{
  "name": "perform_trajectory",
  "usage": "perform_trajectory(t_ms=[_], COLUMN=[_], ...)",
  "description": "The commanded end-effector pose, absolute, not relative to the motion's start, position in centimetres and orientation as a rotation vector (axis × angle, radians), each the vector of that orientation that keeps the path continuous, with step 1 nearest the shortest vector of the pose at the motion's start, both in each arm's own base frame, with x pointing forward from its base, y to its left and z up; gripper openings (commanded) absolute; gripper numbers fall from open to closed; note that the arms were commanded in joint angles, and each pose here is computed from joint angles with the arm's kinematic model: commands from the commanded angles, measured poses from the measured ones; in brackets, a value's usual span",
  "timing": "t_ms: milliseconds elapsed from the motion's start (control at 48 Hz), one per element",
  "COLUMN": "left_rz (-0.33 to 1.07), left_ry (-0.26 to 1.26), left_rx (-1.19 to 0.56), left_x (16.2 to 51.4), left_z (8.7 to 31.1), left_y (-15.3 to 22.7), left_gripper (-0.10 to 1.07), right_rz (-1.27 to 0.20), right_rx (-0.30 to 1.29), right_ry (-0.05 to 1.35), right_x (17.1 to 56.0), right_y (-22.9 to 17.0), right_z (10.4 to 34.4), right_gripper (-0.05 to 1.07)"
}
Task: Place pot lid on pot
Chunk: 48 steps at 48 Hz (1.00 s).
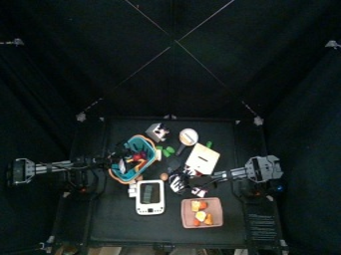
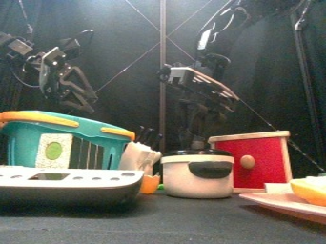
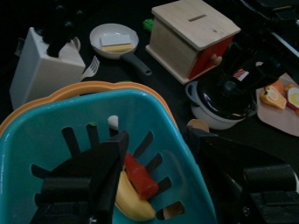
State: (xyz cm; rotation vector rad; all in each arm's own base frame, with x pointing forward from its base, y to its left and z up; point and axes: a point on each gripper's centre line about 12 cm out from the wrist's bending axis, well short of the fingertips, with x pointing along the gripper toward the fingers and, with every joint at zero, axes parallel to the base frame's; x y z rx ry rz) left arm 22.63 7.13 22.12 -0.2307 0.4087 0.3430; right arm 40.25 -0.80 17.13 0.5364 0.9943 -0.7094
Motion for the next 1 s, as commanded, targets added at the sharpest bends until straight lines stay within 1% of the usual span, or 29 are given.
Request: perform_trajectory(t_ms=[0, 83, 167, 354, 458, 833, 979], left_rz=[0.343, 0.343, 0.342, 0.342, 0.343, 0.342, 0.342], left_ry=[0.394, 0.394, 0.393, 0.393, 0.393, 0.393, 0.394], left_rx=[-0.229, -0.229, -0.228, -0.228, -0.229, -0.228, -0.229], left_x=[22.8, 22.8, 22.8, 22.8, 22.8, 22.8, 22.8], left_z=[22.7, 22.7, 22.7, 22.7, 22.7, 22.7, 22.6], left_y=[7.3, 7.3, 7.2, 7.2, 7.3, 7.2, 7.2], left_gripper=[0.91, 0.91, 0.91, 0.91, 0.91, 0.91, 0.91], right_rz=[-0.696, -0.692, -0.69, -0.686, -0.684, -0.687, -0.683], right_rx=[0.55, 0.55, 0.552, 0.553, 0.558, 0.561, 0.552], right_ry=[0.955, 0.95, 0.95, 0.944, 0.933, 0.919, 0.913], right_x=[40.7, 40.8, 40.9, 41.0, 41.1, 41.4, 41.4], right_y=[-1.0, -0.9, -0.9, -0.8, -0.9, -0.9, -0.9], right_z=[18.5, 18.6, 18.7, 18.9, 19.3, 20.3, 21.1], right_gripper=[0.71, 0.72, 0.77, 0.93, 0.99, 0.99, 0.99])
